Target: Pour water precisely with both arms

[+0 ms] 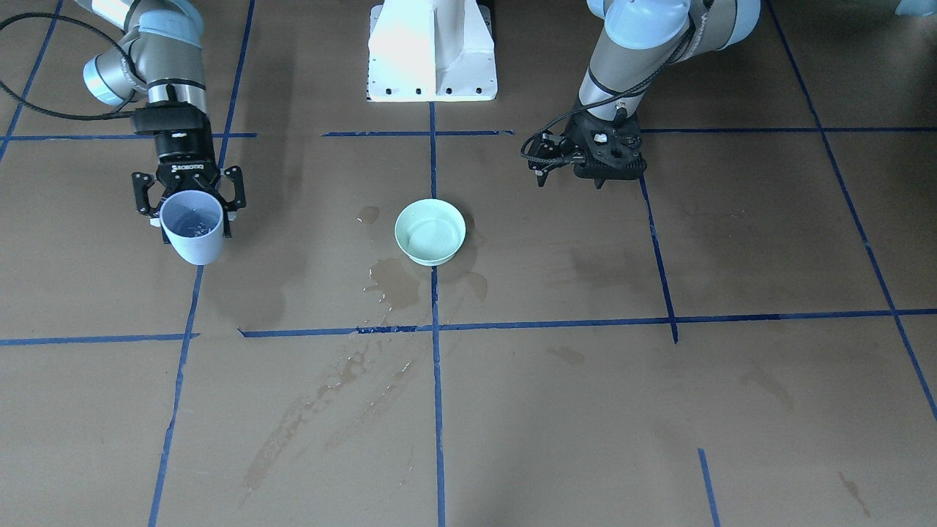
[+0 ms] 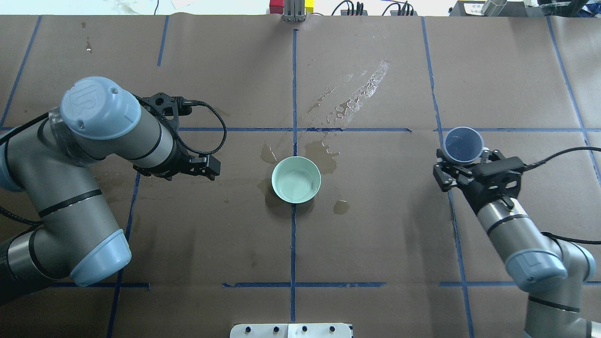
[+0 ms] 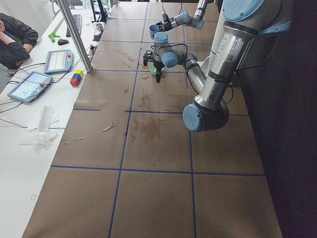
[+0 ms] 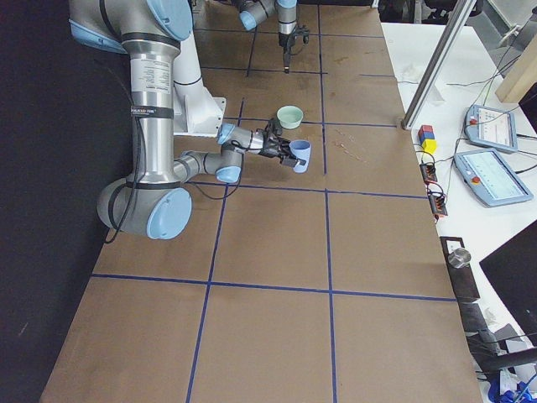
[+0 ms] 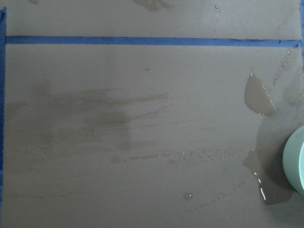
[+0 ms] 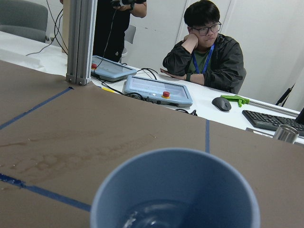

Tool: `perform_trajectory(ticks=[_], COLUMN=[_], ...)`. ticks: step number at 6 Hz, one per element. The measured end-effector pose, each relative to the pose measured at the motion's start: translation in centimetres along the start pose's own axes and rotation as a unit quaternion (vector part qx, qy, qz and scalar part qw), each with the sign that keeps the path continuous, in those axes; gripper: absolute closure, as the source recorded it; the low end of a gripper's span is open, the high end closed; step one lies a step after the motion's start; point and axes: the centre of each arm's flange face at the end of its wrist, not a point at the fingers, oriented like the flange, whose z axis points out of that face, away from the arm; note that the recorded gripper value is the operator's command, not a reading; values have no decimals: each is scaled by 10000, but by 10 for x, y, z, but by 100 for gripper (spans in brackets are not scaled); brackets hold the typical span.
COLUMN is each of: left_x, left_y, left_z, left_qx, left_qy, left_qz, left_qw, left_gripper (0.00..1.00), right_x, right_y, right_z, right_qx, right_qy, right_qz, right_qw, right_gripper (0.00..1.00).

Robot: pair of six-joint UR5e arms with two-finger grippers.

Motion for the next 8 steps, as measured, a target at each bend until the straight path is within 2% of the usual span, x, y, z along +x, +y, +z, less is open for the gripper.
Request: perform_trajectory(ticks=[2,4,5,8], left_x=[0,1,2,2], left_y=[0,0,0,0], left_z=[0,-1,-1,-1], left_qx=[1,6,7,3], left_qy=[2,12,16,17], left_qz=[7,13,15,13], left_qw=[10000,10000,10000,10000], left_gripper=[0,0,0,0], right_x=[-63,-149,-180,-224], right_y=[-32,-48,-52,-59], right_z=[-9,-8,-6,-2], right_qx=[67,77,17,-305], right_qy=[167,455,606,1013], right_qz=[-371,-923,-1245,-2184], right_qw=[9991,9947,9904,9701], right_gripper=[100,100,100,100])
